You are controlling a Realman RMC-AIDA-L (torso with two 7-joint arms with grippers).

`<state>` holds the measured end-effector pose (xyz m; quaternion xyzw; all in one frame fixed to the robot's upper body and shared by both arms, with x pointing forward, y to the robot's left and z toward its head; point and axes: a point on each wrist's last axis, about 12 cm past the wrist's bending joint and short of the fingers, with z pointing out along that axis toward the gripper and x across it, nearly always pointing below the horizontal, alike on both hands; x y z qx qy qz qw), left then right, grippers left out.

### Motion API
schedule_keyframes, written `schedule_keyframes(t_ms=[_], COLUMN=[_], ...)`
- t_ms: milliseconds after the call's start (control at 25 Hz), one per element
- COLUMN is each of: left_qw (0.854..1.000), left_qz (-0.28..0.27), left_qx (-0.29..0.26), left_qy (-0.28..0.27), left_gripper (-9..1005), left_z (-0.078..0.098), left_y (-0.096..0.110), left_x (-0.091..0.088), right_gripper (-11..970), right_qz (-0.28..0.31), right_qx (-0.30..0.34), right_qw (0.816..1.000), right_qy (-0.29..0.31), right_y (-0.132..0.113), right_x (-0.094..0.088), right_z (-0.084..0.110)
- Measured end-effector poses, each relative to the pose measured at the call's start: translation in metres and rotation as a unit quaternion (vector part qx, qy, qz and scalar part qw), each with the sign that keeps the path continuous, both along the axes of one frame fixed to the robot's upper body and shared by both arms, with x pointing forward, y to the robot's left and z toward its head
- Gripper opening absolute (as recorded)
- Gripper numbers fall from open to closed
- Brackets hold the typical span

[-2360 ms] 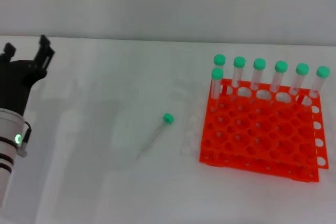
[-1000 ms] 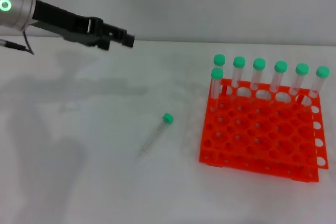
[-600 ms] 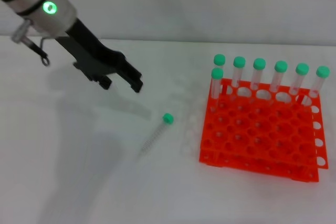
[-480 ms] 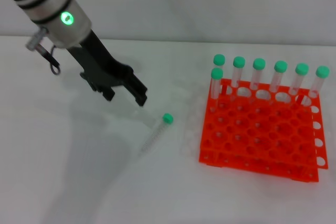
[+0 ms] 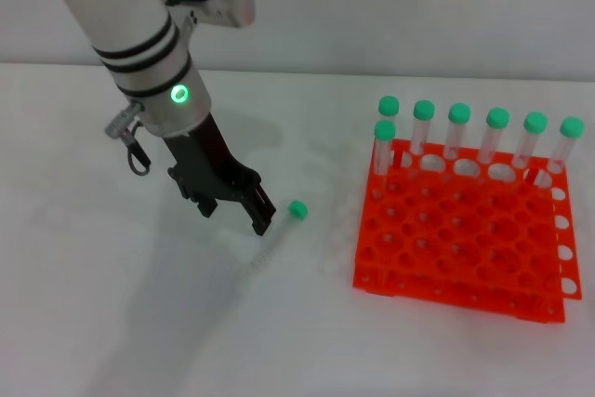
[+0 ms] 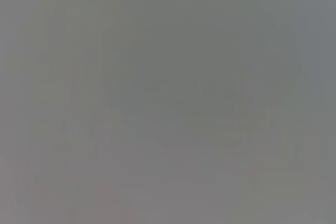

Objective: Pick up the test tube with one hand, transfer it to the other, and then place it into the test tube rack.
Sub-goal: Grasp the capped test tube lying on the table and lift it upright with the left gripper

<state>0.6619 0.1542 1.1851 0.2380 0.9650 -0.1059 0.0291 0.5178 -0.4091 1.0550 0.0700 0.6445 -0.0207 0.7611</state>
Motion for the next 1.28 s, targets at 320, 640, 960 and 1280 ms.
schedule_keyframes(t_ms=[320,640,960,1280], left_qw=[1.0,0.999,1.0,0.999], left_qz=[-0.011,-0.029,-0.021,-0.022], left_qx=[0.027,0.024,0.022,0.033], left_qy=[-0.006,-0.01,-0.003,-0.012], left_gripper=[783,709,640,448], left_z=[-0.018,-0.028,-0.042,-0.053], left_y=[-0.015,-0.028,-0.027,-0.023], left_x=[-0.006,-0.01,-0.015,-0.017], right_gripper=[775,770,765,759], right_qz=[-0.004,-0.004,-0.003,0.001], right_qx=[0.0,-0.001,-0.003,-0.003], right_qw=[1.0,1.0,1.0,1.0], right_qy=[0.003,0.003,0.002,-0.002], right_y=[-0.002,-0.003,-0.003,-0.001], right_x=[-0.004,-0.005,-0.005,-0.002], right_z=[-0.002,-0.002,-0.001,0.0])
